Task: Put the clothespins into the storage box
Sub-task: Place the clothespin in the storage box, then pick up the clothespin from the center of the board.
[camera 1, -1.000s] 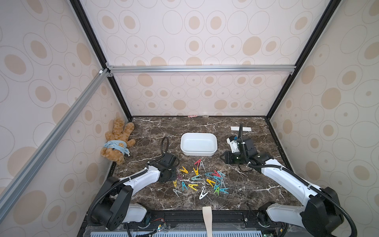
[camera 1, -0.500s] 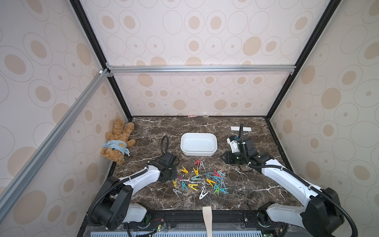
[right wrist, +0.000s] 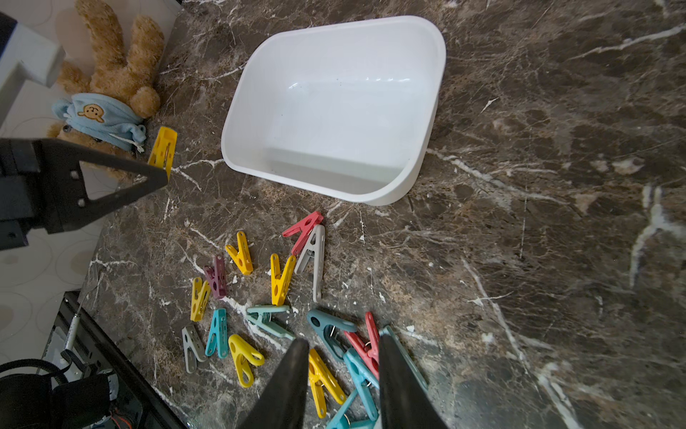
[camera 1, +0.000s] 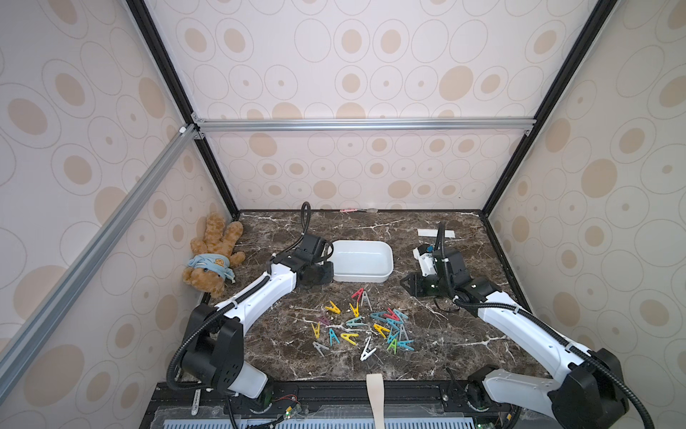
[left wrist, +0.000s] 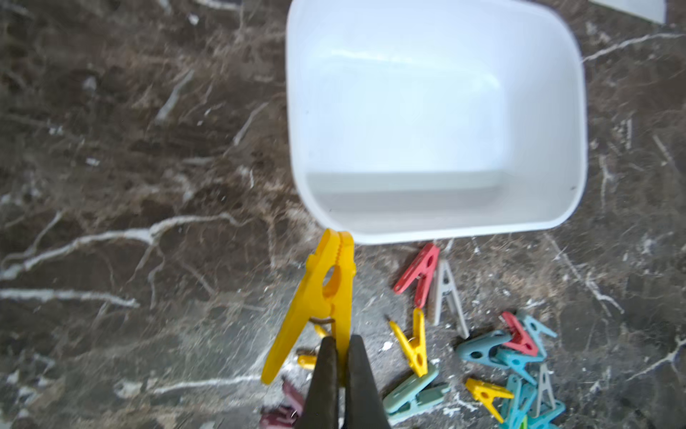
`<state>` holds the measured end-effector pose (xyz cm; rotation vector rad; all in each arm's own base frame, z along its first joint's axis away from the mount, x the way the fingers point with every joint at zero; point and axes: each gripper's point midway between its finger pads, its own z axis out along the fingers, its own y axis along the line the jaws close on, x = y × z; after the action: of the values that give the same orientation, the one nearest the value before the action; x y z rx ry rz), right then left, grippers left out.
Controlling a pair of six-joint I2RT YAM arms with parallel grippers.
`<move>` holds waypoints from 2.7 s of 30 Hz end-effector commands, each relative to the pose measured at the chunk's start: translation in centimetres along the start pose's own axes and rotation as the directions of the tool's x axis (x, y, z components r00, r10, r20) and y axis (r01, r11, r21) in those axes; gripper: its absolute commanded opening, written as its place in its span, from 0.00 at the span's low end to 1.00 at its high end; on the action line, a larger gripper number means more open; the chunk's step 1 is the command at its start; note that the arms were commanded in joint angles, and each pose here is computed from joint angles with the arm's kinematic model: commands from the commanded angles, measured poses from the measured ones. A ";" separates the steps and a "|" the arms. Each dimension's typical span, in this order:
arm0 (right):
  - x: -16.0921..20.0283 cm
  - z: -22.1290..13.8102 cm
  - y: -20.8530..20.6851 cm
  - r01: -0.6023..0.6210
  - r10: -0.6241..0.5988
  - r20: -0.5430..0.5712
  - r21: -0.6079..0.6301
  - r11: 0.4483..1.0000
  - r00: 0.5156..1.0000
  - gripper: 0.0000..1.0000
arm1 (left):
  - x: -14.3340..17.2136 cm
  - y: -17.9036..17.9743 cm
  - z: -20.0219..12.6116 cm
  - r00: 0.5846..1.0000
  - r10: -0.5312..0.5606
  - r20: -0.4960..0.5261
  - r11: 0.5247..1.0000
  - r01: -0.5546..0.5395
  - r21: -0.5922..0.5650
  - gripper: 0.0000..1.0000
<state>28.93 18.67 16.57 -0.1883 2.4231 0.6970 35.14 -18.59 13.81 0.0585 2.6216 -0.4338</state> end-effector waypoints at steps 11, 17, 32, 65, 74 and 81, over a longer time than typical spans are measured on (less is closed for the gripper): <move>1.4 -1.3 -0.5 0.044 -0.042 -0.049 0.042 0.998 0.998 0.38 | -5.8 -6.2 7.0 0.992 0.128 -0.022 0.986 -0.125 0.115 0.00; 2.7 -2.5 -1.4 0.082 -0.073 -0.097 0.092 0.992 0.993 0.38 | -5.2 -6.5 9.7 0.986 0.158 -0.062 0.983 -0.151 0.101 0.00; 7.7 -2.9 -2.7 -0.002 0.026 -0.204 0.116 0.993 0.979 0.37 | -5.8 -6.5 10.4 0.982 0.185 -0.039 0.979 -0.181 0.093 0.22; 16.1 0.3 -1.0 0.138 -0.062 -0.411 0.157 0.978 0.910 0.34 | -1.1 -1.3 -2.6 0.969 0.069 0.239 0.997 -0.076 0.022 0.58; 16.6 1.7 -2.9 0.180 -0.060 -0.439 0.239 0.954 0.897 0.32 | -0.2 -0.5 -2.3 0.972 0.049 0.228 0.999 -0.051 0.005 0.57; 17.3 3.1 -3.8 0.189 -0.044 -0.460 0.274 0.943 0.887 0.29 | 0.0 -0.3 -2.3 0.973 0.050 0.225 0.999 -0.053 0.004 0.57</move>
<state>17.68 17.85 3.57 -0.3984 2.8864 0.2637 33.91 -18.42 14.71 0.1012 2.4263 -0.4048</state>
